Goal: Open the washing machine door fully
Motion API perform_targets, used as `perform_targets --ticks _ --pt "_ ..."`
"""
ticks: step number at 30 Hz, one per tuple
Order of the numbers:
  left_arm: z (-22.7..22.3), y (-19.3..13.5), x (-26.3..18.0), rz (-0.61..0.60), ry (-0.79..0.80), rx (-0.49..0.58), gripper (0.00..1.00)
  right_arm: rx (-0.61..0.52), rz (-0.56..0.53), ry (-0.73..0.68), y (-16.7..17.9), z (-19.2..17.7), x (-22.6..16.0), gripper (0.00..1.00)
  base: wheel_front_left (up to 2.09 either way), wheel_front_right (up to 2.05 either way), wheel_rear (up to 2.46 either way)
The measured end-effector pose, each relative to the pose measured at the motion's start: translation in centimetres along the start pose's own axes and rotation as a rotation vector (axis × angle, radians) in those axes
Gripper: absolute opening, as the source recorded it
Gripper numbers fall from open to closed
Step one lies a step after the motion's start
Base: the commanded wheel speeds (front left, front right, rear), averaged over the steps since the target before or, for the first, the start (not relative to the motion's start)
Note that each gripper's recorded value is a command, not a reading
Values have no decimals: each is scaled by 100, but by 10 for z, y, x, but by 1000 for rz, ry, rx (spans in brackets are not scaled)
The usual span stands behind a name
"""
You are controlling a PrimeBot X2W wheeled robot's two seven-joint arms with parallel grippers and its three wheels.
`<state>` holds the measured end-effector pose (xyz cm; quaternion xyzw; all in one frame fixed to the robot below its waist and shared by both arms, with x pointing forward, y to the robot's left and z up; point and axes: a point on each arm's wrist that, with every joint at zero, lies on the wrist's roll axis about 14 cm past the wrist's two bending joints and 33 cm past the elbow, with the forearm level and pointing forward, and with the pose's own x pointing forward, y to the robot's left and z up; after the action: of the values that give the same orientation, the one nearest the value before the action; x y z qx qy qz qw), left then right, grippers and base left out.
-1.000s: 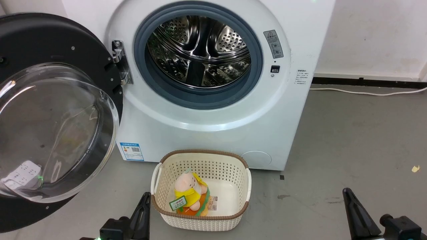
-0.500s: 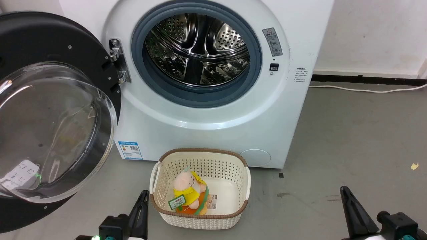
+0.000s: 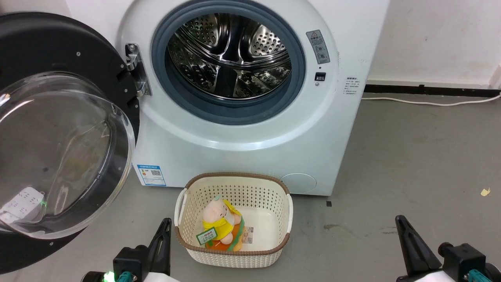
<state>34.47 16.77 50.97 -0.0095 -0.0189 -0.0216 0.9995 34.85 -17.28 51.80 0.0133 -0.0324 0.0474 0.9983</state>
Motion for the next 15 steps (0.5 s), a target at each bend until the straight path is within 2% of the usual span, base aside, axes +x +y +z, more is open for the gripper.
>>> perform_targets --ticks 15 --pt "0 1 4 4 19 12 0 -16 10 20 3 0 5 0 0 0 0"
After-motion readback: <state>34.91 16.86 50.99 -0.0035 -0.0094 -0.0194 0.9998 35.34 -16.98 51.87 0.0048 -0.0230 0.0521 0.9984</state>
